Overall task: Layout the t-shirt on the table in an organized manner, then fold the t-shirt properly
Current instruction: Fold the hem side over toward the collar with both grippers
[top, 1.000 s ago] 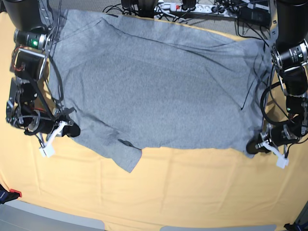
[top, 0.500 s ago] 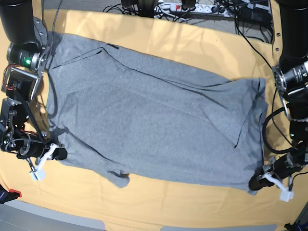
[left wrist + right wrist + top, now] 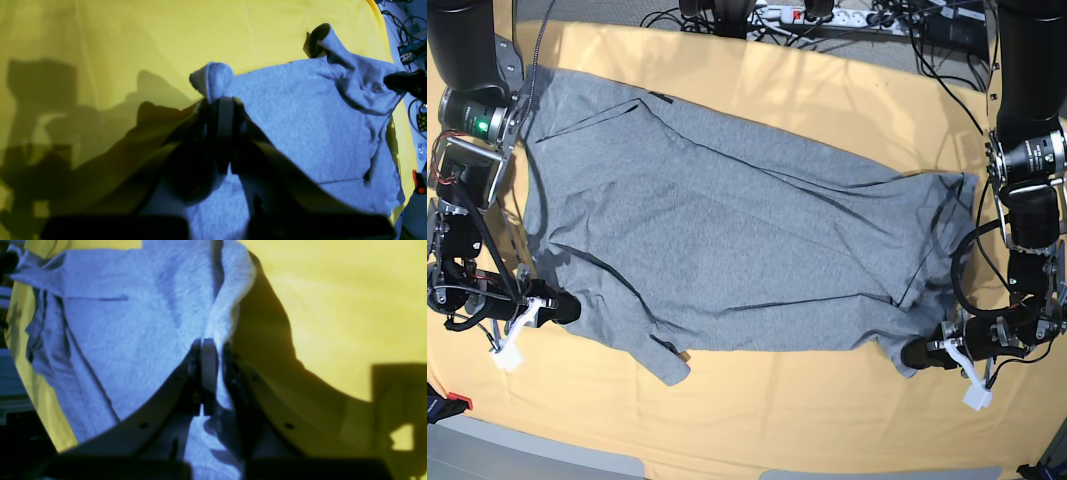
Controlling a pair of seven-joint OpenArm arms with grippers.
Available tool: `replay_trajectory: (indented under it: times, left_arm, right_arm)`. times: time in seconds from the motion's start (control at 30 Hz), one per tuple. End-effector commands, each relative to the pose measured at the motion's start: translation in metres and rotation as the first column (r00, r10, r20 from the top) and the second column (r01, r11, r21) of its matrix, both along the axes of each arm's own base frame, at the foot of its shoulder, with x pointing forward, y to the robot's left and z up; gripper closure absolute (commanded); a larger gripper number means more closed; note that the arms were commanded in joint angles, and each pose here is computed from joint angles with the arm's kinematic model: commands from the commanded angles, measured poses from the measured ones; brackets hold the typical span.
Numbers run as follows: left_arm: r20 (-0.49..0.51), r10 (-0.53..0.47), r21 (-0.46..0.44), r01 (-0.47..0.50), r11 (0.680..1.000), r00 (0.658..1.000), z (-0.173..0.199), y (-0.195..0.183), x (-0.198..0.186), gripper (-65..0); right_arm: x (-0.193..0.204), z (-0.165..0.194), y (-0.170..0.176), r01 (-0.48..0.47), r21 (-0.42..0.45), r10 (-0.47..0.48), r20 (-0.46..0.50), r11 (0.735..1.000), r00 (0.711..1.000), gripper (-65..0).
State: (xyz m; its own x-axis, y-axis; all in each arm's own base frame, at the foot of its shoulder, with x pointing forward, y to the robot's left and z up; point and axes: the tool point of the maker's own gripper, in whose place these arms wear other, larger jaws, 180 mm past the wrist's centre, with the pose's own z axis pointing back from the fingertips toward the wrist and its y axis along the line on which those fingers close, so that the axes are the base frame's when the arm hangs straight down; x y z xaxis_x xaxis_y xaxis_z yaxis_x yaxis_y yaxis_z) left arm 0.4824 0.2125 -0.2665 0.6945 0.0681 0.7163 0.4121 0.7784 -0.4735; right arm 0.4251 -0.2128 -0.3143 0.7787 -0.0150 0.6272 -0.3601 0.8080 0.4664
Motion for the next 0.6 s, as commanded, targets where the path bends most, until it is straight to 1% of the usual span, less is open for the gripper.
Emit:
replay_trajectory:
  times: [0.0, 0.07, 0.13, 0.2, 0.33, 0.43, 0.57]
  left_arm:
    - [0.085, 0.005, -0.016, -0.003, 1.000, 0.996, 0.032, 0.003, 0.013, 0.0]
    - [0.088, -0.005, -0.012, 0.006, 1.000, 0.996, 0.034, 0.003, 0.011, 0.0]
    - [0.103, -0.026, -0.024, 0.028, 0.999, 0.994, 0.040, 0.000, 0.006, 0.0]
    - [0.127, -0.049, -0.010, 0.051, 0.999, 0.991, 0.043, -0.002, -0.001, 0.0]
    - [0.177, -0.115, 0.071, 0.104, 0.992, 0.977, 0.043, -0.006, -0.026, 0.0]
    - [0.200, -0.160, 0.147, 0.132, 0.980, 0.967, 0.041, -0.004, -0.047, 0.0]
    - [0.205, -0.158, 0.205, 0.116, 0.972, 0.966, 0.038, 0.016, -0.064, 0.0]
  right_arm:
    - [0.012, 0.029, -0.005, 0.004, 0.004, -0.004, 0.088, 1.000, 0.996, 0.0]
    - [0.005, 0.031, -0.003, -0.010, -0.017, 0.012, 0.116, 1.000, 0.993, 0.0]
    - [-0.007, 0.031, -0.001, -0.027, -0.062, 0.035, 0.142, 0.998, 0.989, 0.0]
    - [-0.020, 0.031, 0.002, -0.043, -0.109, 0.062, 0.171, 0.993, 0.983, 0.0]
    - [-0.044, 0.035, 0.000, -0.065, -0.209, 0.110, 0.211, 0.976, 0.971, 0.0]
    - [-0.057, 0.037, -0.010, -0.072, -0.272, 0.132, 0.211, 0.960, 0.969, 0.0]
    - [-0.065, 0.033, -0.025, -0.068, -0.311, 0.131, 0.184, 0.948, 0.974, 0.0]
